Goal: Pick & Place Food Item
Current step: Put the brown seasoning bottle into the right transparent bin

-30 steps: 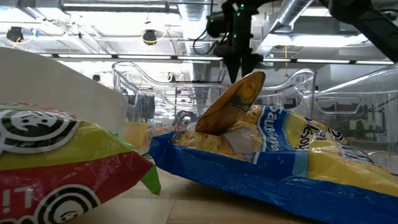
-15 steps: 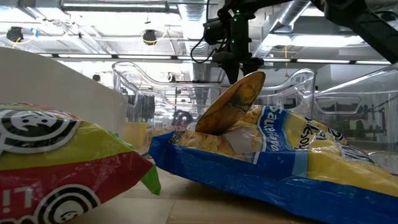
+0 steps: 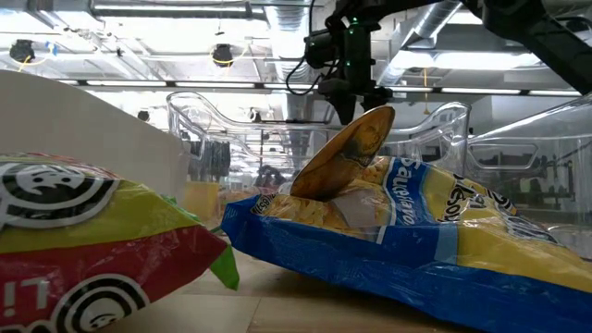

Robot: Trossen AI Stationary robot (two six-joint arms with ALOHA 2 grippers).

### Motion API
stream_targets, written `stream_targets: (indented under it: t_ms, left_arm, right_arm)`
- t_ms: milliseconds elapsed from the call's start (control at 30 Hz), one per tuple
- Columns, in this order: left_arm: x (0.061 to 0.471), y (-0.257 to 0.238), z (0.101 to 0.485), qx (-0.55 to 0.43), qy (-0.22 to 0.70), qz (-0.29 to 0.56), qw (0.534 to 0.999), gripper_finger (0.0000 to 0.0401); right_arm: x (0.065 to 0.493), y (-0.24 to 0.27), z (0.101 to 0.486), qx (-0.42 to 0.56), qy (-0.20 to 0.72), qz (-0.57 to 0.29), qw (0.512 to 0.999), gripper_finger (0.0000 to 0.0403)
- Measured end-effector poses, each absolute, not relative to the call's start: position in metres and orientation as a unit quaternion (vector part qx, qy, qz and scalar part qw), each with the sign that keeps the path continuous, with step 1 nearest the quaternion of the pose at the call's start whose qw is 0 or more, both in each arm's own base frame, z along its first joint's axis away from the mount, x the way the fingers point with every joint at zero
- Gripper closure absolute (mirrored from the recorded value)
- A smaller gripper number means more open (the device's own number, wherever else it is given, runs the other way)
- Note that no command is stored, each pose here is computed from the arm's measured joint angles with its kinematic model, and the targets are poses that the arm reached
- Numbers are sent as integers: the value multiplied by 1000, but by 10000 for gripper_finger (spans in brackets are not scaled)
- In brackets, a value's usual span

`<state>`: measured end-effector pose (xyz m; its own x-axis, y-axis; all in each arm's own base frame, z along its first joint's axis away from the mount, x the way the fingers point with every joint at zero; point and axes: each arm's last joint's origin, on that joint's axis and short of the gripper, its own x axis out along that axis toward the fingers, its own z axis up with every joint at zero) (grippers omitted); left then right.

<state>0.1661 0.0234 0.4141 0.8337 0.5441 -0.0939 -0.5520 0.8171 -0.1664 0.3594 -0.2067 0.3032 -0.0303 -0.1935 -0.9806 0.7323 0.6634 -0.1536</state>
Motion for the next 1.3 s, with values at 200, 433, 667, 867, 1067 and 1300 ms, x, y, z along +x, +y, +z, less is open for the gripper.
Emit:
stream_targets:
  t_ms: [200, 433, 667, 867, 1067, 1300]
  left_arm:
    - [166, 23, 414, -94, 21, 288, 953, 104]
    - [166, 23, 414, -102, 18, 288, 952, 104]
    - [166, 23, 414, -108, 17, 287, 952, 104]
    - [166, 23, 414, -108, 17, 288, 951, 104]
    - [166, 23, 414, -108, 17, 288, 952, 104]
    - [166, 23, 414, -108, 17, 288, 951, 104]
  right_arm:
    - [360, -205, 297, 212, 639, -340, 657, 54]
    - [361, -205, 279, 213, 653, -324, 650, 54]
    - [359, -207, 267, 206, 666, -311, 646, 54]
    - [361, -207, 265, 207, 663, -302, 653, 54]
    - [358, -210, 265, 207, 667, -296, 651, 59]
    - [353, -218, 265, 215, 667, -299, 648, 77]
